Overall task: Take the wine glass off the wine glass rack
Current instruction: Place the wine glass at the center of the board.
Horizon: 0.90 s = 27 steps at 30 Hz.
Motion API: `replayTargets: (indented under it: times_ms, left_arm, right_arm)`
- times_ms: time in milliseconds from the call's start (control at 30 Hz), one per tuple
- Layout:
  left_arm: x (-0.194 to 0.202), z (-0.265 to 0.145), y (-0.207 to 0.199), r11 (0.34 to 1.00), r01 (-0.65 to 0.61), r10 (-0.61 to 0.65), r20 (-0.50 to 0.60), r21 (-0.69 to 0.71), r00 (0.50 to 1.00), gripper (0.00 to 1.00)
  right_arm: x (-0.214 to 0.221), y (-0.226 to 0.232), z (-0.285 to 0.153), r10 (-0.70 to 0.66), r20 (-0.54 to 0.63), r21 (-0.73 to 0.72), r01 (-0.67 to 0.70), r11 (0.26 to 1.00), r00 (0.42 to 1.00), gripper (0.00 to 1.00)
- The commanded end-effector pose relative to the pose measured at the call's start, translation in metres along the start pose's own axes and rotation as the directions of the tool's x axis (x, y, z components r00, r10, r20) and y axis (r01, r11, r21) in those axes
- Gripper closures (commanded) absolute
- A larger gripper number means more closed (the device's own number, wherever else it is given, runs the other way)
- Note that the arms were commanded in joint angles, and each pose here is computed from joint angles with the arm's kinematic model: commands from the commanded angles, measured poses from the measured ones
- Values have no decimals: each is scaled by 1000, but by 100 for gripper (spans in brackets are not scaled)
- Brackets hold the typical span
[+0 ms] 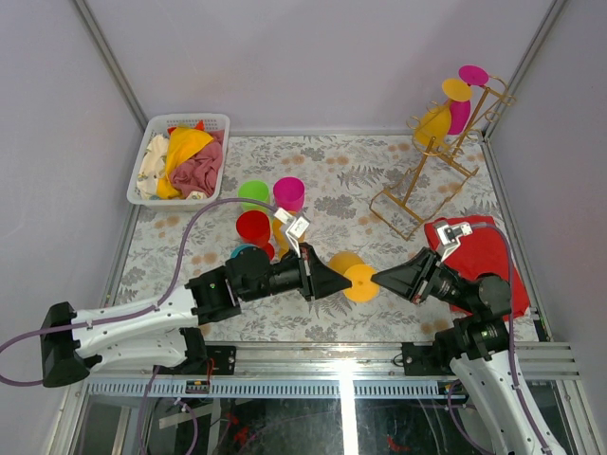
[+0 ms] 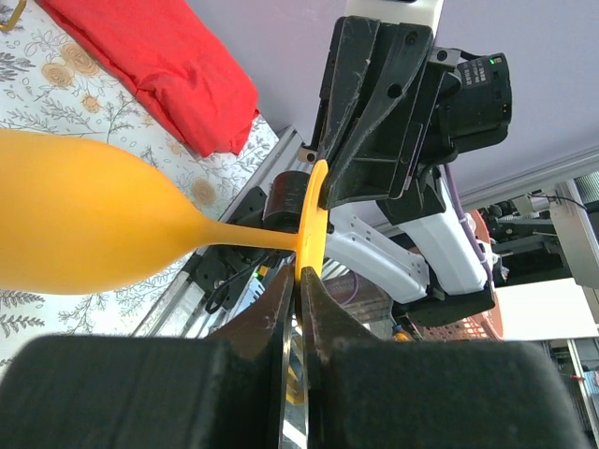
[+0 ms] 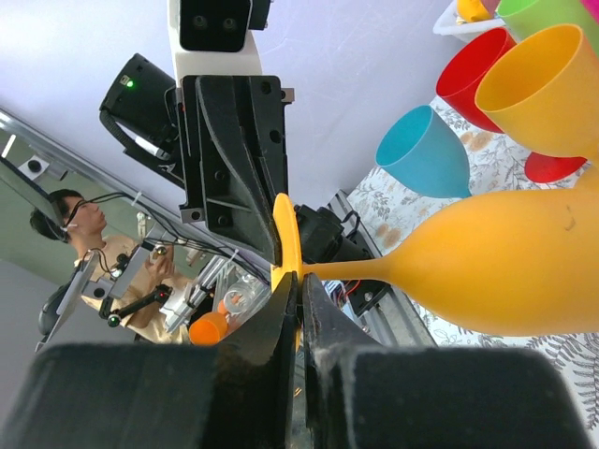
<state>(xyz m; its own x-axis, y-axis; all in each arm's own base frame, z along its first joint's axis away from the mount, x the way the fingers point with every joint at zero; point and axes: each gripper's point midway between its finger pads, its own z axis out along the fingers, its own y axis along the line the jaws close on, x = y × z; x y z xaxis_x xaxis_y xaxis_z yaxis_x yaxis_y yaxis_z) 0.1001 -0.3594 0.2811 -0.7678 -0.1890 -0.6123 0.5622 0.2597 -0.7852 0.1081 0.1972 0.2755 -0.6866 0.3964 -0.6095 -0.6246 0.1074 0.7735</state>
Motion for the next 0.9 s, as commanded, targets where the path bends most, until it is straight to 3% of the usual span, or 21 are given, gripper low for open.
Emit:
replayTargets:
  times_ms: [0,133,300,467,633,867]
  left_arm:
    - [-16,-6,-18,996,-59,53,80,72,995,99]
    - [-22,-7,-19,993,-100,94,95,61,991,100]
    - [-36,-4,-21,983,-182,180,112,10,977,100]
    - [-54,-8,-24,963,-264,268,131,-45,955,100]
    - [-76,-14,-25,948,-306,315,151,-82,937,100]
    - [-105,-17,-19,946,-310,321,168,-91,932,100]
  right_arm:
    - [-5,25,-1,-59,19,-92,60,994,998,100]
    - [-5,27,1,-70,-28,-93,68,993,997,96]
    - [-14,20,8,-124,-88,-5,124,992,988,55]
    - [-27,17,18,-139,-144,41,146,988,980,36]
    - [-40,17,31,-170,-184,8,174,985,968,32]
    - [-46,49,34,-284,-172,-179,254,951,943,28]
